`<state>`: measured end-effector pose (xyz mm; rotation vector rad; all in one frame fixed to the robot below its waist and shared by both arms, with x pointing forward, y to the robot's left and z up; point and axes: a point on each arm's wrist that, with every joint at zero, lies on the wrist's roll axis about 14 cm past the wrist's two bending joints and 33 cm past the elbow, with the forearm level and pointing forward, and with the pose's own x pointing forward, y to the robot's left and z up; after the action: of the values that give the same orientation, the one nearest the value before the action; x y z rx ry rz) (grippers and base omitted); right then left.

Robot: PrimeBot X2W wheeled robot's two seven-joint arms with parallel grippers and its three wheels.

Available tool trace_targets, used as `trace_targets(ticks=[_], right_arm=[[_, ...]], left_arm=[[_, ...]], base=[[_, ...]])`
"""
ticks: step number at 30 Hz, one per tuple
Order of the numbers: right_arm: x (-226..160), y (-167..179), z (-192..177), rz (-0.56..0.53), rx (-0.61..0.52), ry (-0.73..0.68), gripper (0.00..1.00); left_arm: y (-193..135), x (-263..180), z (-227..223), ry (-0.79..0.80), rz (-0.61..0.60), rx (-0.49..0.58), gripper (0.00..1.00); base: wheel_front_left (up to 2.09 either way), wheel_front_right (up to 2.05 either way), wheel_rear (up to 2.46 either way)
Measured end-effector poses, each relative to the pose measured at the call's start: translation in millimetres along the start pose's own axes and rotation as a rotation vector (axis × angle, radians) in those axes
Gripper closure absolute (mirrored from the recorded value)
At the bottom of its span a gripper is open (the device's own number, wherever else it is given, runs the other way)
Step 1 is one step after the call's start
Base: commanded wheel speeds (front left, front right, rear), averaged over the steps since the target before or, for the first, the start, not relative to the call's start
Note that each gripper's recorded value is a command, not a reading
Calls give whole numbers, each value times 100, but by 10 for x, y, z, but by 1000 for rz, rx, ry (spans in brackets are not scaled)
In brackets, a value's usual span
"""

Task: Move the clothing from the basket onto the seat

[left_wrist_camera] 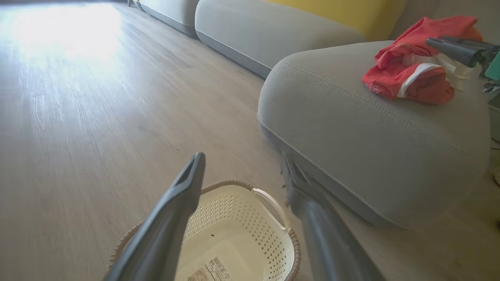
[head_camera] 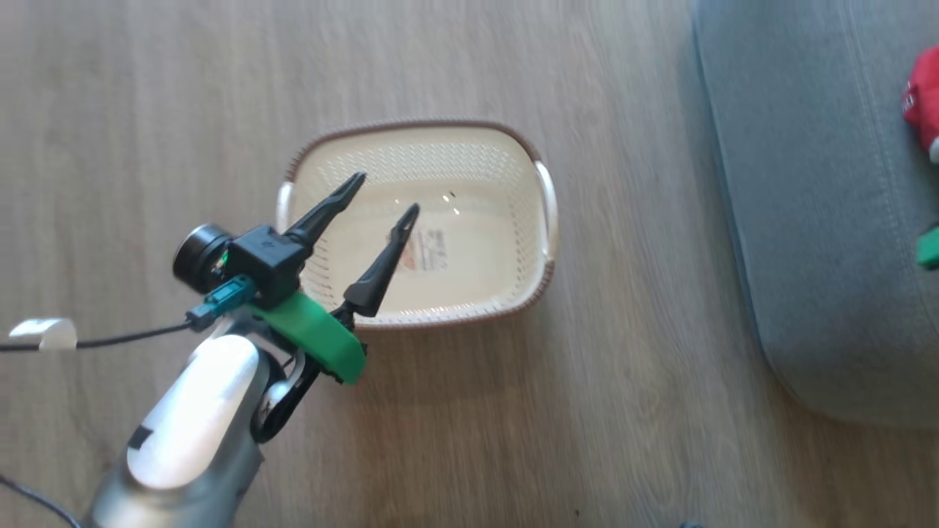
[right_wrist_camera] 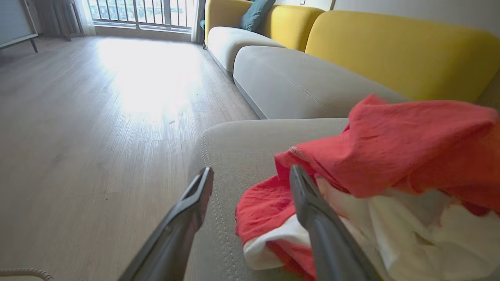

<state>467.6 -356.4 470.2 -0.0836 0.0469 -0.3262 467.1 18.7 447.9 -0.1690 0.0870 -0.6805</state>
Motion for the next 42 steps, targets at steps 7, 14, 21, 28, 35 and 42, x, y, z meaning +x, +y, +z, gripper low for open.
trace_targets(ticks=[7, 14, 21, 28, 35, 42], right_arm=[[-113, 659, 205, 138, 59, -63, 0], [-219, 1230, 473, 285, 116, -120, 0], [-434, 1643, 616, 406, 161, -138, 0], [-732, 1811, 412, 462, 194, -63, 0], [-937, 1841, 297, 486, 202, -21, 0], [-1108, 1802, 199, 486, 216, 8, 0]], left_arm=[[304, -311, 164, -26, 166, 5, 0], [753, -762, 376, -68, 383, 30, 0], [1002, -1179, 496, -98, 536, 39, 0], [1087, -1482, 437, -92, 627, 22, 0], [1037, -1605, 392, -89, 658, 20, 0], [953, -1699, 370, -94, 667, 16, 0]], base=[[0, 0, 0], [0, 0, 0], [0, 0, 0], [0, 0, 0], [0, 0, 0], [0, 0, 0]])
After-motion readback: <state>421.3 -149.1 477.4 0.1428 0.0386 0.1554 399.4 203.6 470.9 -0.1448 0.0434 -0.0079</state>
